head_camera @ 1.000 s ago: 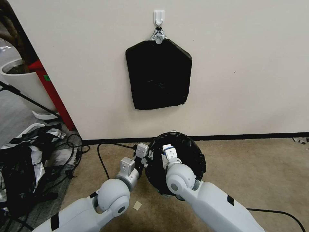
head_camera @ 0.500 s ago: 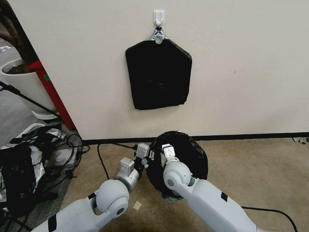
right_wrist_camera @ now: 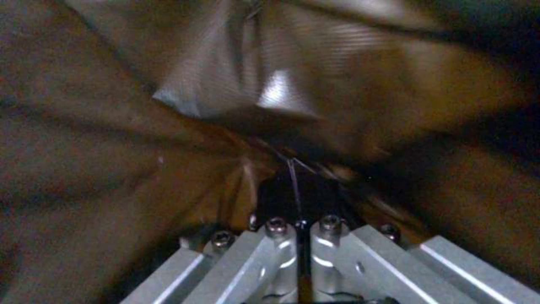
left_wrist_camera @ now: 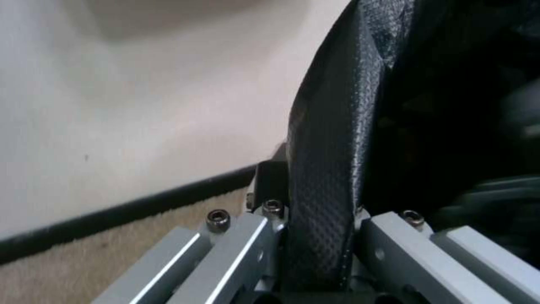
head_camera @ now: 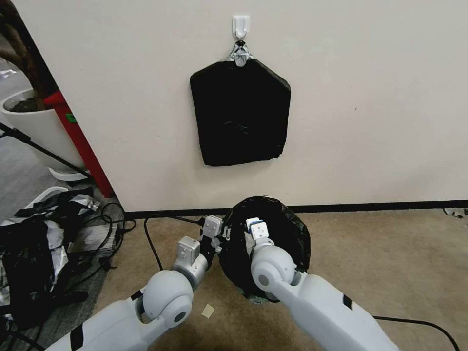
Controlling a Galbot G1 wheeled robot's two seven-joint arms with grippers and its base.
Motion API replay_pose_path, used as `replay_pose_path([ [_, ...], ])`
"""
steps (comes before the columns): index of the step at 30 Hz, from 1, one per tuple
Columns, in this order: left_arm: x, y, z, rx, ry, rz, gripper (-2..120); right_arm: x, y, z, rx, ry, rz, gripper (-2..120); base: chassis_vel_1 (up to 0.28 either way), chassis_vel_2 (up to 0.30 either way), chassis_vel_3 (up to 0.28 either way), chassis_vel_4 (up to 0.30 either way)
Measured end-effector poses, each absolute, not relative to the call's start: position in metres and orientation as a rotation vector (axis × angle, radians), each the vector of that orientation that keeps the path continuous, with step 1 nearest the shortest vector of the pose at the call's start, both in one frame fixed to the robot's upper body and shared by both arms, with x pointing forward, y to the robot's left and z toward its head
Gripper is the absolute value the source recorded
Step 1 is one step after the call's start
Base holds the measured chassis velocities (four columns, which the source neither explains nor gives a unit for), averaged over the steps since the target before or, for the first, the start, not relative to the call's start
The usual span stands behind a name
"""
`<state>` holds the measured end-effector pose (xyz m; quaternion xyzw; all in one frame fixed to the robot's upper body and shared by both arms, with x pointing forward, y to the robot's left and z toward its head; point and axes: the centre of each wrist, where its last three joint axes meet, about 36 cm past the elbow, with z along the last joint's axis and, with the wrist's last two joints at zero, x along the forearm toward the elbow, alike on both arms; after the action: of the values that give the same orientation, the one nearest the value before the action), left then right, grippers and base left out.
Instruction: Place a trash bag onto the trash bin.
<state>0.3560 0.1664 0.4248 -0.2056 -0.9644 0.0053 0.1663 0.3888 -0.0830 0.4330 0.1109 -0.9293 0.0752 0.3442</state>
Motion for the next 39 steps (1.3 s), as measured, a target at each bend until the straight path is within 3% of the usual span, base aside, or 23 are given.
replay_pose_path([
  [6,0.369,0.167,0.425,-0.5,-2.683,0.094,2,0.359,-0.116,0.471,0.414,-2.48,0.143,5,0.0,0.0,0.0,0.0],
  [8,0.381,0.167,0.427,-0.404,-2.587,0.201,2,0.338,-0.145,0.49,0.531,-2.568,0.13,16,0.0,0.0,0.0,0.0],
  [12,0.391,0.167,0.426,-0.338,-2.511,0.28,2,0.326,-0.164,0.501,0.563,-2.647,0.136,25,0.0,0.0,0.0,0.0],
  [15,0.407,0.163,0.42,-0.264,-2.423,0.363,2,0.316,-0.183,0.508,0.561,-2.733,0.162,40,0.0,0.0,0.0,0.0],
  [30,0.421,0.154,0.406,-0.166,-2.24,0.401,2,0.309,-0.2,0.499,0.482,-2.739,0.134,92,0.0,0.0,0.0,0.0],
  [33,0.421,0.154,0.405,-0.164,-2.235,0.399,6,0.309,-0.201,0.498,0.475,-2.736,0.129,99,0.0,0.0,0.0,0.0],
  [35,0.42,0.157,0.41,-0.182,-2.254,0.395,19,0.309,-0.202,0.495,0.459,-2.737,0.12,100,0.0,0.0,0.0,0.0],
  [39,0.418,0.162,0.419,-0.198,-2.285,0.394,29,0.309,-0.204,0.494,0.459,-2.736,0.11,100,0.0,0.0,0.0,0.0],
])
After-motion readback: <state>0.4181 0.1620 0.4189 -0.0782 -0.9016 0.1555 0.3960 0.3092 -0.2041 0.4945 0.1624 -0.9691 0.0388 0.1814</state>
